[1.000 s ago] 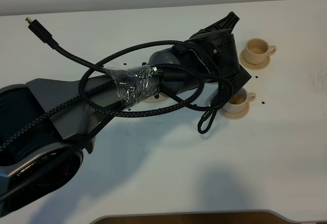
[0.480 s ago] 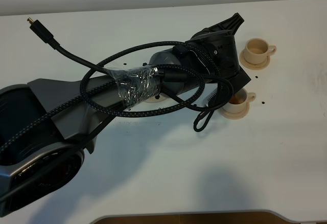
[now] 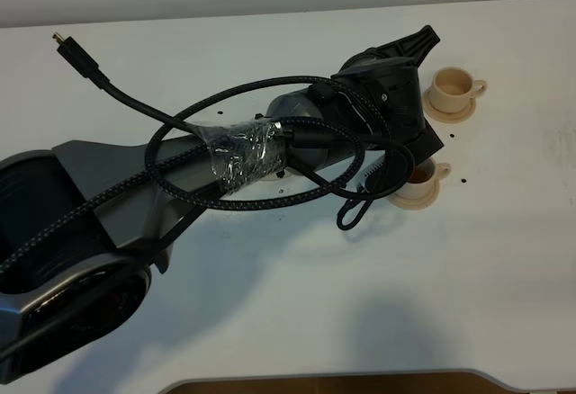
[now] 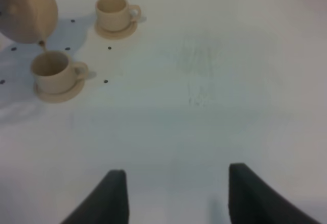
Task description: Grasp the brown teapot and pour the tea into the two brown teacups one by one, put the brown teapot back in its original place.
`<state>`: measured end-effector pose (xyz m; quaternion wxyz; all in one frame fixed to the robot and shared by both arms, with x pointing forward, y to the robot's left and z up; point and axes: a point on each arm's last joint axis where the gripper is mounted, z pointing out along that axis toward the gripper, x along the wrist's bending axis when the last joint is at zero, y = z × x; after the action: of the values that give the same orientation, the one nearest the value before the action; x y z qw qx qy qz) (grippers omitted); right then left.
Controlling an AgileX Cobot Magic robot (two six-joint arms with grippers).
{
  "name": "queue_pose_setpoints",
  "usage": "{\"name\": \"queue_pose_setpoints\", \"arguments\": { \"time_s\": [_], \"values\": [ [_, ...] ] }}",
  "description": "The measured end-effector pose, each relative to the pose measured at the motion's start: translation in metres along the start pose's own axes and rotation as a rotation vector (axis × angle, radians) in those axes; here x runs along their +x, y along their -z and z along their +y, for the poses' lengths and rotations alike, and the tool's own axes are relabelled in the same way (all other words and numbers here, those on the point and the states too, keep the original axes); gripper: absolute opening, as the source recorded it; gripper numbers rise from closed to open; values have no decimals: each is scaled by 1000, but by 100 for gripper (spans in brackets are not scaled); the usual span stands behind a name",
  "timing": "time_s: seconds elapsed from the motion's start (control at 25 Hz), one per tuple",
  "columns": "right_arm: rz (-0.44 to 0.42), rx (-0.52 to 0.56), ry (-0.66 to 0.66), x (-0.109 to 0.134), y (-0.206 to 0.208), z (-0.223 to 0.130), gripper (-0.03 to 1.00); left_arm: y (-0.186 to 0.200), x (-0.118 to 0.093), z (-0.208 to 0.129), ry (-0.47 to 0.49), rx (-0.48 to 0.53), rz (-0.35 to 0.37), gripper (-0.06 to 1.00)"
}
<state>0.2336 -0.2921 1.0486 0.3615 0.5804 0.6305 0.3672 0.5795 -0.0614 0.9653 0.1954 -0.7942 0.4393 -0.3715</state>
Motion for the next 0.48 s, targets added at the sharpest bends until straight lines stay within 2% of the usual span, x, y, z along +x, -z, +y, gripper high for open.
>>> {"name": "queue_pose_setpoints", "arguments": {
  "time_s": [0.48],
  "values": [
    [0, 0, 1, 0, 0, 0, 44, 1, 1, 1, -58, 2, 3, 13]
  ]
}}
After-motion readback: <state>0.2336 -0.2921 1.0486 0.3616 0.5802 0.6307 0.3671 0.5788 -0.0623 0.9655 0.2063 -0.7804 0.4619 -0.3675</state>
